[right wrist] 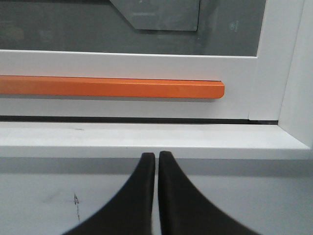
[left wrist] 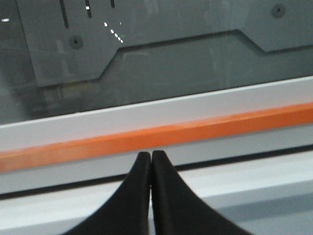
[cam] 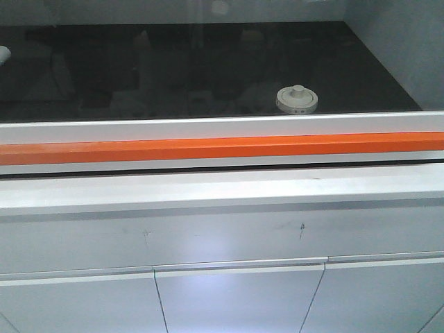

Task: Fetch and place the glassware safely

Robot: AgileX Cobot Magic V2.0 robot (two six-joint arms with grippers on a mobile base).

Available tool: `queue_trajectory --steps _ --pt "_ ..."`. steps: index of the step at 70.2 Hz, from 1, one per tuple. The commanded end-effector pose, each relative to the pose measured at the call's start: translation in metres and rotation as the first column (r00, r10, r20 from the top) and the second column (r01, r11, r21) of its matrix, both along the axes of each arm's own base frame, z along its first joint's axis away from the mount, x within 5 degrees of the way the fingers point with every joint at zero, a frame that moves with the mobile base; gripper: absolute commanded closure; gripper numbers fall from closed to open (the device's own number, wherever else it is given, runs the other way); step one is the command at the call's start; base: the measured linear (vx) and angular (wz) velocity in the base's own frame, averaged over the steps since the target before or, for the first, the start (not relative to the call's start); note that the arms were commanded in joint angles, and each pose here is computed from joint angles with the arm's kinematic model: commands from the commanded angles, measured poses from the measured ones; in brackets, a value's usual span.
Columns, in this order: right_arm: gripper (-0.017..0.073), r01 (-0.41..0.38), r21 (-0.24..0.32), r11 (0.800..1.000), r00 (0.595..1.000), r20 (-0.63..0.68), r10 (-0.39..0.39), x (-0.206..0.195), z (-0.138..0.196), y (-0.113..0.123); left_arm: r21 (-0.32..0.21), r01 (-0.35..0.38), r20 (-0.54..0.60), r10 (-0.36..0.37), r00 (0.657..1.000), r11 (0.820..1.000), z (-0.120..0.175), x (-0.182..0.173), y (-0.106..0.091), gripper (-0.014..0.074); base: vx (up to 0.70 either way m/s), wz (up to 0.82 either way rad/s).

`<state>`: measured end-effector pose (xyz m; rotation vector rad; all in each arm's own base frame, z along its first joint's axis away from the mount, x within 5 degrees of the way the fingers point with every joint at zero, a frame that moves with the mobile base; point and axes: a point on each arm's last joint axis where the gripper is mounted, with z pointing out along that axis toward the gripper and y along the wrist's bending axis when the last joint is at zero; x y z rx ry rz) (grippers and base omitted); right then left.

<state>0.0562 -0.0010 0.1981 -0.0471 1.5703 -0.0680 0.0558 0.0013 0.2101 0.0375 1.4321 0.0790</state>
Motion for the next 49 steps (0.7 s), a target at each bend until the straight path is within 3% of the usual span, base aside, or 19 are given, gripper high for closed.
queue_trajectory --steps 1,7,12,27,38,49 --pt "0.0563 -0.013 -0.007 1.0 0.991 0.133 0.013 0.0 0.008 0.001 -0.055 0.013 0.193 -0.002 0.981 0.998 0.012 -0.004 0.001 0.0601 0.0 0.0" --pt "0.0563 -0.022 -0.007 1.0 0.968 0.251 0.023 -0.003 0.021 0.002 -0.162 0.068 0.302 -0.016 0.953 0.984 0.025 -0.008 0.001 0.0601 0.0 0.0" --pt "0.0563 -0.023 -0.009 1.0 0.949 0.315 0.025 -0.007 0.039 0.002 -0.203 0.101 0.351 -0.023 0.936 0.974 0.042 -0.013 0.001 0.0601 0.0 0.0" --pt "0.0563 -0.014 -0.009 1.0 0.935 0.355 0.016 -0.011 0.114 0.001 -0.151 0.084 0.359 -0.025 0.933 0.985 0.135 -0.021 0.0 0.0601 0.0 0.0" --pt "0.0563 -0.013 -0.011 1.0 0.95 0.313 0.016 0.014 0.158 0.001 -0.105 0.058 0.349 -0.017 0.937 0.993 0.199 0.007 0.0 0.0601 0.0 0.0" --pt "0.0563 -0.017 -0.009 1.0 0.972 0.233 0.018 0.056 0.175 0.001 -0.112 0.046 0.255 -0.017 0.967 0.993 0.221 0.053 0.001 0.0601 0.0 0.0"
